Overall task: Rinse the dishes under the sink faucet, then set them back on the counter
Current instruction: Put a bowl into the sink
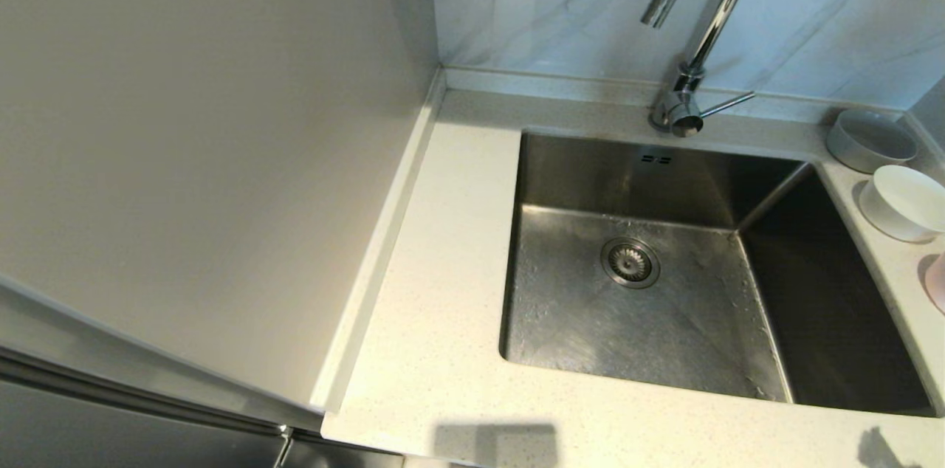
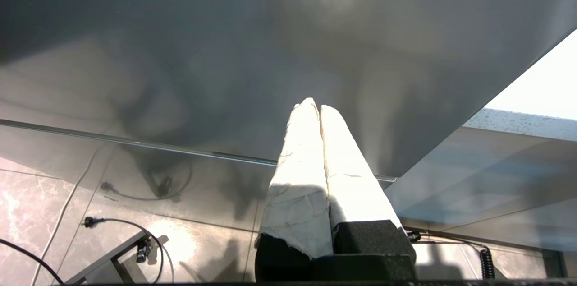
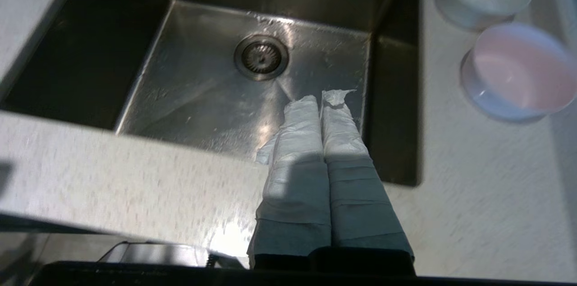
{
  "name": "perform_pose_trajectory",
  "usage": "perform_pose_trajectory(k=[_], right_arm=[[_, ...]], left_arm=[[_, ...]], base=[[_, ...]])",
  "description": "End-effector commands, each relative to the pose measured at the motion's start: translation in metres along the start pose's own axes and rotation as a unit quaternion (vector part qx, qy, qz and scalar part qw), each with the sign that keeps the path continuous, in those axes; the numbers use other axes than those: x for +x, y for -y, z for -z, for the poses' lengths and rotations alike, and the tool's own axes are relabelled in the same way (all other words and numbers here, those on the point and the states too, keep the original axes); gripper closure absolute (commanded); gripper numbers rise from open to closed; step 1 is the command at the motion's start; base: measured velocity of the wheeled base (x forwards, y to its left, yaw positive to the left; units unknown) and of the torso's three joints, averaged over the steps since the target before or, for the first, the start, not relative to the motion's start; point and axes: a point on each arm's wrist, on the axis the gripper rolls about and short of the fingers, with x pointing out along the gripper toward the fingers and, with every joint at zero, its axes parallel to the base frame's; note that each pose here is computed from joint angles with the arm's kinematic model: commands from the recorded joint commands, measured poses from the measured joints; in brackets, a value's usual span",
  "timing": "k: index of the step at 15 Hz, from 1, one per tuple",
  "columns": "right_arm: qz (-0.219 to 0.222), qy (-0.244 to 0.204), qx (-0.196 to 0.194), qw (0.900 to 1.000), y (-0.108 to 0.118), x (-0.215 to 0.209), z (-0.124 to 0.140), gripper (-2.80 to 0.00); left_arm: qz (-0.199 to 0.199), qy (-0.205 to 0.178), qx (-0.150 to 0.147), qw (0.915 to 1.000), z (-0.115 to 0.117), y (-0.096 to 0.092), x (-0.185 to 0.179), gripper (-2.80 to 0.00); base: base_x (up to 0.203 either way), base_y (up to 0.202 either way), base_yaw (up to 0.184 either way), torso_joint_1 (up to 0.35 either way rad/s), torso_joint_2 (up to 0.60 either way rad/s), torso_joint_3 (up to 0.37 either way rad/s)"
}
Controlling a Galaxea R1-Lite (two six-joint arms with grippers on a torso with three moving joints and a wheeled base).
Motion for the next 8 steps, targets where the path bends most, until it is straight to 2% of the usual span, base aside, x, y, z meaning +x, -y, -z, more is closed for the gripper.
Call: perform_pose_trajectory(k=[1,3,5,7,8], right_arm=[[0.018,-0.057,-0.009,0.998,0.000,0.053,-0.061,0.00],[0.062,-0.068,-0.019,0.996,0.007,0.088,-0.121,0.00],[0.108,-0.109,-0.034,0.988,0.024,0.120,-0.166,0.00],[0.131,-0.176,-0.068,0.973,0.057,0.149,-0.192,0.00],[0.119,-0.215,-0.093,0.965,0.084,0.165,-0.193,0.00]], left_arm=[[0.000,0.002,0.000,1.0000,0.000,0.000,0.000,0.00],[0.000,0.002,0.000,1.0000,0.000,0.000,0.000,0.00],[0.000,0.002,0.000,1.0000,0.000,0.000,0.000,0.00],[0.000,0.002,0.000,1.0000,0.000,0.000,0.000,0.00],[0.000,0.002,0.000,1.0000,0.000,0.000,0.000,0.00]], base=[[0.000,0.000,0.000,0.000,0.00,0.000],[0.000,0.000,0.000,0.000,0.00,0.000],[0.000,0.000,0.000,0.000,0.00,0.000],[0.000,0.000,0.000,0.000,0.00,0.000],[0.000,0.000,0.000,0.000,0.00,0.000]])
